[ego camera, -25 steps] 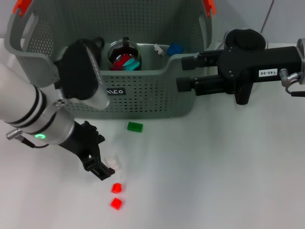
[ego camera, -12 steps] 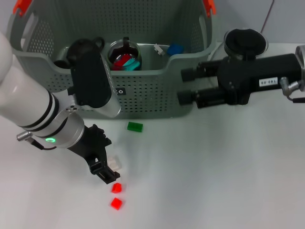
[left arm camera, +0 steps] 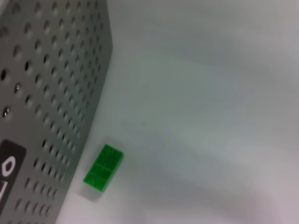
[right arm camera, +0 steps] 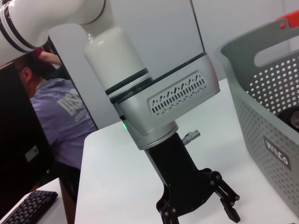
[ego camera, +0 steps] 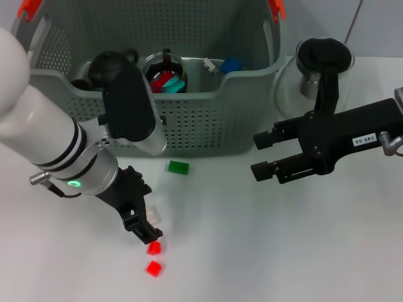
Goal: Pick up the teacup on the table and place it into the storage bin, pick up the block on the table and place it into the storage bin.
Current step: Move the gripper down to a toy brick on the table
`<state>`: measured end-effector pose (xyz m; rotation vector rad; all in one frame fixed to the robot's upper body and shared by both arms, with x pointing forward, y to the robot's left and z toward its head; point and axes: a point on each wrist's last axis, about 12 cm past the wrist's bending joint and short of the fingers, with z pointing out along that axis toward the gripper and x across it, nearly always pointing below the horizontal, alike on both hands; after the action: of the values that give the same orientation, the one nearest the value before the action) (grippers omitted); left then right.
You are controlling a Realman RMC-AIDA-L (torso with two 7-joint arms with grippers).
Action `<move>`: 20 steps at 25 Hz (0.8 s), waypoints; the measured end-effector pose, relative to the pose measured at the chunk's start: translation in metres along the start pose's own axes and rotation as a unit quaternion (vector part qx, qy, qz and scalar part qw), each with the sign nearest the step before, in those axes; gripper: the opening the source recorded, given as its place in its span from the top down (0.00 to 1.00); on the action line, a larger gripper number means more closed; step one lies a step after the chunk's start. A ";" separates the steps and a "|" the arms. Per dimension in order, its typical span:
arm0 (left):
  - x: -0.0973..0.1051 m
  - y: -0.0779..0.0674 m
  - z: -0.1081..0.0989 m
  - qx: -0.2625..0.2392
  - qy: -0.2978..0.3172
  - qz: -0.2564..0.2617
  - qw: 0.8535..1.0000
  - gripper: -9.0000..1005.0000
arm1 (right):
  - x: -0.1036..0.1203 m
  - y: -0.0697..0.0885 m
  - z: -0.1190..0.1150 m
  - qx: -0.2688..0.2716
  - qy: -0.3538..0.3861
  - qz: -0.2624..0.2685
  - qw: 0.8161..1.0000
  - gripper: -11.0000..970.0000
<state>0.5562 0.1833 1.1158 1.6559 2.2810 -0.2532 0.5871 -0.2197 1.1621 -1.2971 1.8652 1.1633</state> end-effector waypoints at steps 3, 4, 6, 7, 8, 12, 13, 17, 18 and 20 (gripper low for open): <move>-0.001 0.001 0.002 -0.002 -0.001 0.000 1.000 0.16 | 0.002 0.000 -0.002 0.004 -0.003 0.003 1.000 0.20; -0.001 0.001 0.002 -0.003 -0.001 0.000 1.000 0.16 | 0.002 -0.001 -0.002 0.005 -0.005 0.003 1.000 0.20; -0.002 0.002 0.004 -0.008 -0.003 0.001 1.000 0.17 | 0.002 -0.001 -0.003 0.008 -0.007 0.003 1.000 0.20; -0.002 0.003 0.004 -0.010 -0.004 0.001 1.000 0.17 | 0.002 -0.001 -0.003 0.009 -0.009 0.002 1.000 0.20; -0.002 0.003 0.005 -0.011 -0.004 0.001 1.000 0.17 | 0.002 -0.002 -0.003 0.010 -0.010 0.002 1.000 0.20; -0.001 0.004 0.008 -0.011 0.002 0.001 1.000 0.18 | 0.001 -0.002 -0.002 0.011 -0.014 0.001 1.000 0.20; 0.000 0.005 0.008 -0.013 0.005 0.001 1.000 0.18 | 0.000 -0.002 -0.002 0.011 -0.015 0.001 1.000 0.20; 0.001 0.005 0.009 -0.016 0.008 0.002 1.000 0.19 | 0.000 -0.002 -0.002 0.012 -0.016 0.000 1.000 0.20; 0.000 0.005 0.009 -0.016 0.008 0.003 1.000 0.20 | 0.000 -0.002 -0.002 0.012 -0.017 0.000 1.000 0.20; 0.000 0.005 0.009 -0.016 0.009 0.003 1.000 0.20 | -0.001 -0.003 -0.003 0.014 -0.020 0.001 1.000 0.20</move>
<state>0.5623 0.1821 1.1075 1.6554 2.2799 -0.2013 0.5898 -0.2226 1.1633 -1.2485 1.8473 1.1525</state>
